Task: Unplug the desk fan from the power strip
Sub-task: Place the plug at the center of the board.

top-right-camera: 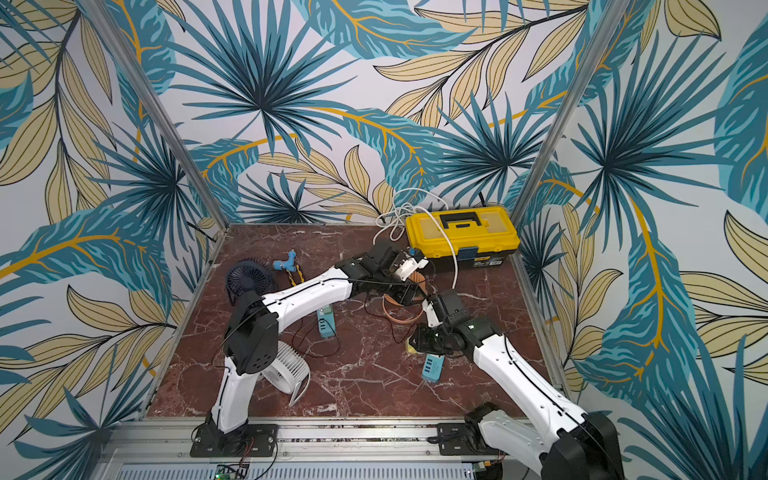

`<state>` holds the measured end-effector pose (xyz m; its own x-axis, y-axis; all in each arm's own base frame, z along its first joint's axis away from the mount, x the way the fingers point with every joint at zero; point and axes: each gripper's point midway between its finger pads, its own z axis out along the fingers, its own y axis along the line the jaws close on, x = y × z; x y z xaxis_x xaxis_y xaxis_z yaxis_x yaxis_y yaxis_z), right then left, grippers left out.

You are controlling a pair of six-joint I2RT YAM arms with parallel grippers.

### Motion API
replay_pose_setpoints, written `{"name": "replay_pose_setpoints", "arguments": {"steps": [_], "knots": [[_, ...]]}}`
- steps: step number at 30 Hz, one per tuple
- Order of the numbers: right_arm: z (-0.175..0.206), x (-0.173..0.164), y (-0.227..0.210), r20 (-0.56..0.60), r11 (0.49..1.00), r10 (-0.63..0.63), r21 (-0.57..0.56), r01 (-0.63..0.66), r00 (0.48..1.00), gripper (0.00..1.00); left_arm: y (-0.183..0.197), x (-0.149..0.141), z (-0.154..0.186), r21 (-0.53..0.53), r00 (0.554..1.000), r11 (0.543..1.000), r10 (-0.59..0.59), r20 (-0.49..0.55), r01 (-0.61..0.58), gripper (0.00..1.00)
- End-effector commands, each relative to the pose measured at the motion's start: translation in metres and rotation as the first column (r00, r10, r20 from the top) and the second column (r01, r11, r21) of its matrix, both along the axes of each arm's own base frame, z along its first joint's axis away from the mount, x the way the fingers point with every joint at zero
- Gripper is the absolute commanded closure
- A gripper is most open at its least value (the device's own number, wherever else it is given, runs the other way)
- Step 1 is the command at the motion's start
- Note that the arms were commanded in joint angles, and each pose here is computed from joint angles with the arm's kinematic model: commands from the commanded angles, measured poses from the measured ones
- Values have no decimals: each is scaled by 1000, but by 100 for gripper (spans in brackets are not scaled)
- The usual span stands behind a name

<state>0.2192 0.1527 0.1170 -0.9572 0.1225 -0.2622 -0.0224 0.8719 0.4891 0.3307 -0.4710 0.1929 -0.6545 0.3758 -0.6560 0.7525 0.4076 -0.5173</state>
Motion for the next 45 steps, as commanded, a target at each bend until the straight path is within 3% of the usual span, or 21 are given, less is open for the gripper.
{"name": "replay_pose_setpoints", "arguments": {"steps": [1, 6, 11, 19, 22, 25, 29, 33, 39, 45], "knots": [[-2, -2, 29, -27, 979, 94, 187, -87, 995, 90, 5, 4, 10, -25, 999, 999, 30, 40, -29, 52], [-24, 0, 27, -128, 970, 91, 237, -58, 988, 89, 30, 18, 8, 54, 987, 992, 104, 122, -111, 50], [-36, 4, 37, -113, 949, 174, 286, -135, 978, 87, 49, 29, 10, 71, 977, 984, 148, 154, -160, 49], [-78, 4, 18, -242, 983, 130, 161, -93, 961, 85, 69, 37, 22, 53, 964, 977, 192, 181, -205, 49], [-85, 4, 13, -258, 988, 118, 129, -87, 959, 77, 78, 40, 21, 58, 960, 973, 209, 185, -223, 49], [-86, 4, 8, -261, 992, 102, 102, -78, 960, 62, 86, 44, 21, 58, 956, 969, 228, 184, -242, 49], [-83, 8, 1, -247, 995, 80, 71, -64, 966, 46, 97, 47, 19, 73, 951, 962, 246, 188, -263, 48], [-78, 10, -10, -241, 999, 52, 4, -53, 969, 37, 110, 50, 19, 77, 944, 954, 272, 189, -290, 47], [-42, 18, -32, -203, 991, -32, -133, 4, 979, 33, 139, 54, 17, 89, 926, 931, 336, 171, -355, 47], [12, 36, -34, -117, 975, -71, -218, 44, 991, 34, 187, 54, 13, 116, 880, 875, 454, 139, -470, 47]]}}
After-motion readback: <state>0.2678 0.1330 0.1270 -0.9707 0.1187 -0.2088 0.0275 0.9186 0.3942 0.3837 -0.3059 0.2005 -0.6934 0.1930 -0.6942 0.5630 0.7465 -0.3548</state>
